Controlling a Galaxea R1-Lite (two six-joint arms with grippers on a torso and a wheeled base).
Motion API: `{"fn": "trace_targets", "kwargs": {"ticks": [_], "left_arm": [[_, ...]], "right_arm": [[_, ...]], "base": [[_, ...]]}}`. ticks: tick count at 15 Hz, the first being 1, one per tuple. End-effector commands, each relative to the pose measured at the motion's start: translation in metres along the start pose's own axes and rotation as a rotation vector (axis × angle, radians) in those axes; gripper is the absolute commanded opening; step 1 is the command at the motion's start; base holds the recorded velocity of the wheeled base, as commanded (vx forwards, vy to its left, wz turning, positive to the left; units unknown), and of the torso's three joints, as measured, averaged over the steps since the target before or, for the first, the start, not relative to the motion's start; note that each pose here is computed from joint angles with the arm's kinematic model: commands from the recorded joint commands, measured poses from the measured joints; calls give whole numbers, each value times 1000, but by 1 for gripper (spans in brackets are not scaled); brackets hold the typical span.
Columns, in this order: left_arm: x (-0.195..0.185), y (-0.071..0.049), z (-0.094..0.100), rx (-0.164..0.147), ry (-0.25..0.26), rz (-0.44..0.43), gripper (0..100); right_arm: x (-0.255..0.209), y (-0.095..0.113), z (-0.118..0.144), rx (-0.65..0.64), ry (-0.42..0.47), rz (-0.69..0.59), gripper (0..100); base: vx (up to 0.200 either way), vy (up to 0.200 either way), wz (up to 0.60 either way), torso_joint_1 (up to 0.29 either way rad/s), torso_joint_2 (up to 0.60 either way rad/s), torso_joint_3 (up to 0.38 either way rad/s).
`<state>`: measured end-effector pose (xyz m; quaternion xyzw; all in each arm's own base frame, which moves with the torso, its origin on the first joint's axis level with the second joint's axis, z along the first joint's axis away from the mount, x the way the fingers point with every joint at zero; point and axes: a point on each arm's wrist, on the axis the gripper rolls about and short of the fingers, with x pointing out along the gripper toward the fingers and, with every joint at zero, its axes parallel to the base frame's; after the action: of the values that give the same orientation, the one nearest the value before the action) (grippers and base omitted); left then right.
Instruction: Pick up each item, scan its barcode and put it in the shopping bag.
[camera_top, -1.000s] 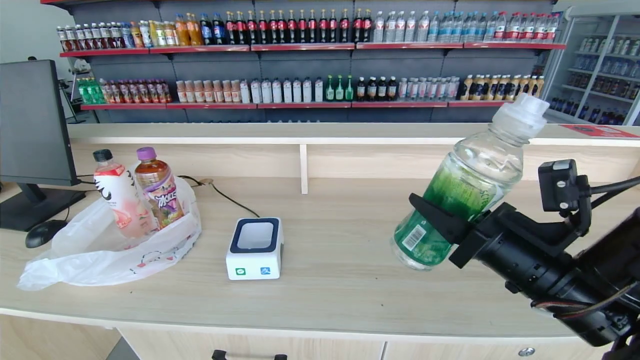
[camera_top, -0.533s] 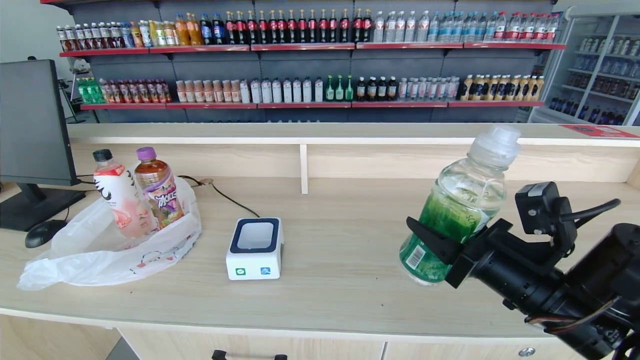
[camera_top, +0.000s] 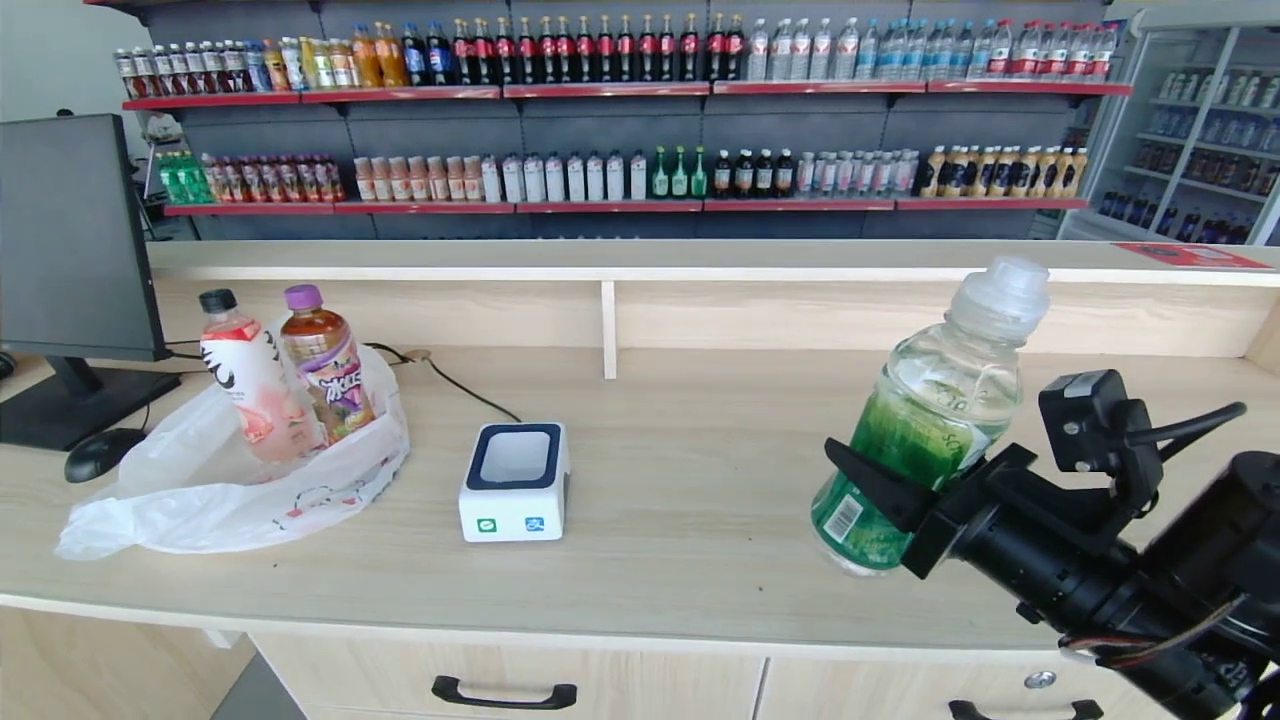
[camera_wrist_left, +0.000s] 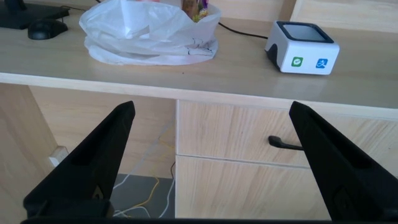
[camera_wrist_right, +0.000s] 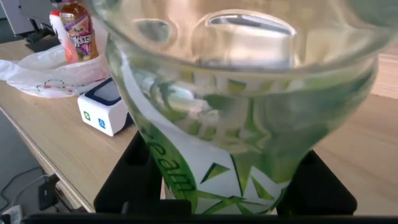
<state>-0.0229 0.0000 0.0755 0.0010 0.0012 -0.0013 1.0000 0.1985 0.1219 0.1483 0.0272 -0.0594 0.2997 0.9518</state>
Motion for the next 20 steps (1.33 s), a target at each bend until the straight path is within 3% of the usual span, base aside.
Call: {"fn": "trace_targets", "kwargs": {"ticks": [1, 4, 20], "left_arm": [[0, 0, 0, 0, 1, -1, 100], [0, 0, 0, 0, -1, 1, 100], [0, 0, 0, -10, 2, 3, 100]], "right_arm": [[-1, 0, 1, -1, -6, 1, 0], [0, 0, 2, 1, -10, 1, 0], [-7, -2, 8, 22, -33, -10, 0]], "base": [[0, 0, 0, 0, 0, 0], [0, 0, 0, 0, 0, 0], [0, 200, 0, 5, 3, 1]]}}
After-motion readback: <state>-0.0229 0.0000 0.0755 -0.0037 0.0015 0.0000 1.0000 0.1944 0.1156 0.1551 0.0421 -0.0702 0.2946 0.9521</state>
